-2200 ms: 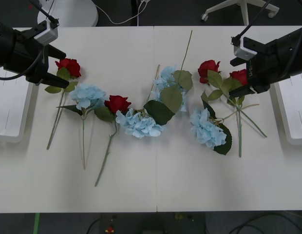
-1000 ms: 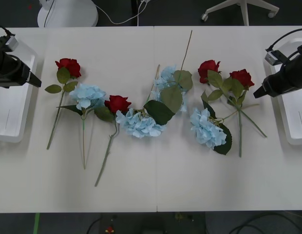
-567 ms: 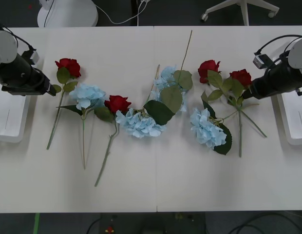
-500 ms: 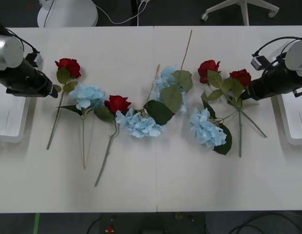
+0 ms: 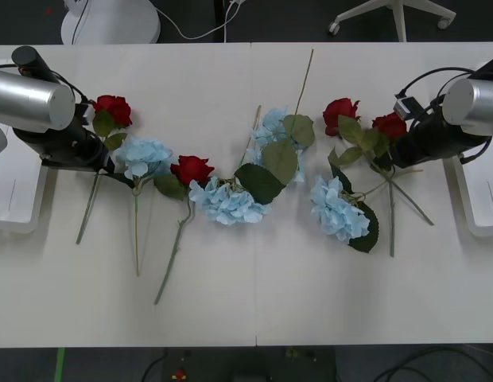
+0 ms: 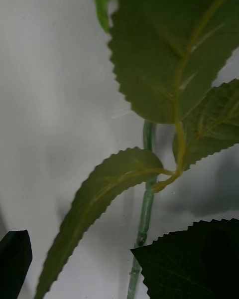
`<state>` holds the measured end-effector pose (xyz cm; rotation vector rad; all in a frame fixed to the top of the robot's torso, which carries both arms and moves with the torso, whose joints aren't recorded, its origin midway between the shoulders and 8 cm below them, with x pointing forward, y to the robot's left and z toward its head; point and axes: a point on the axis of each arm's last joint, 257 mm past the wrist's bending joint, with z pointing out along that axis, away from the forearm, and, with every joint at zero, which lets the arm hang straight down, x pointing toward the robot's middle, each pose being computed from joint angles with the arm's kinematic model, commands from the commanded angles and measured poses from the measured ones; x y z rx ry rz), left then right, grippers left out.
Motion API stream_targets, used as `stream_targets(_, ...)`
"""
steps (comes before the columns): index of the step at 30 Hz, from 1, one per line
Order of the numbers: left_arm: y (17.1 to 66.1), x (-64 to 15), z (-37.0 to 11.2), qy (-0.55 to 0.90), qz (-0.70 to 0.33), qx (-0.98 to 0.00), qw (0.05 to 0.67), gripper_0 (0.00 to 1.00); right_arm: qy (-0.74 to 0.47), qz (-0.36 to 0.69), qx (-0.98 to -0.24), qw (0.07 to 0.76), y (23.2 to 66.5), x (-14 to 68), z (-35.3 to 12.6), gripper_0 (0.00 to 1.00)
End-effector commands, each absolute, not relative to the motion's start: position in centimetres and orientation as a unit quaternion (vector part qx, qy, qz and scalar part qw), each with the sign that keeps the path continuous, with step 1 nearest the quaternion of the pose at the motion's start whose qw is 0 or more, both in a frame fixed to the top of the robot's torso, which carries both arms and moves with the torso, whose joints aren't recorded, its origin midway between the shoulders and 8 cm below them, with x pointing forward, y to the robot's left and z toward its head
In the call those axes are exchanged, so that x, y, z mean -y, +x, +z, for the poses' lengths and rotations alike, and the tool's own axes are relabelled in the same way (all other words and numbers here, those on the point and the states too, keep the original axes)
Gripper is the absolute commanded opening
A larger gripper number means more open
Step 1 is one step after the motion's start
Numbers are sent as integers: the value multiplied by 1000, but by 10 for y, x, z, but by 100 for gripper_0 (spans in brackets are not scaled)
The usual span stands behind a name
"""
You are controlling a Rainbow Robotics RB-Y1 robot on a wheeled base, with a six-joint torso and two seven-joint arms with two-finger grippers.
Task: Put the red flowers into the right box and the blue flowers into the left box
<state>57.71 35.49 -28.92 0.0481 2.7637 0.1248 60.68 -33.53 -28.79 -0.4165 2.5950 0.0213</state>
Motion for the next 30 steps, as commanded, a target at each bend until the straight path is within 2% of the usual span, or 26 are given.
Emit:
stream_targets(1,601,-332,-264,17,39,-976,214,100,-138,23,-949,283,629,311,-264,88)
stream_targets(3,602,-332,-269,14,39,-976,215,100,-135,23,-949,283,629,311,-265,64)
stream_targets(6,605,-332,-276,5,35,-975,220,100,-131,24,-950,282,629,311,-265,21)
stream_targets(7,606,-331,-280,4,35,-974,222,100,-130,25,-951,281,628,311,-265,0)
stream_targets(14,606,-331,-286,-1,38,-974,221,100,-116,39,-951,283,629,307,-262,0)
stream_targets(15,605,-330,-288,-2,37,-975,220,93,-113,43,-952,282,628,306,-262,0)
stream_targets(16,604,-331,-289,-3,38,-975,218,78,-111,47,-952,282,629,305,-259,0)
stream_targets(17,604,-331,-291,-4,38,-975,217,47,-109,50,-952,281,628,305,-257,0)
stream_targets(18,603,-331,-292,-4,38,-976,216,9,-108,54,-952,281,628,305,-253,0)
stream_targets(19,604,-329,-292,-3,37,-975,217,0,-107,58,-953,279,628,305,-250,0)
stream_targets(30,612,-330,-280,1,36,-972,233,0,-114,106,-946,284,626,304,-190,0)
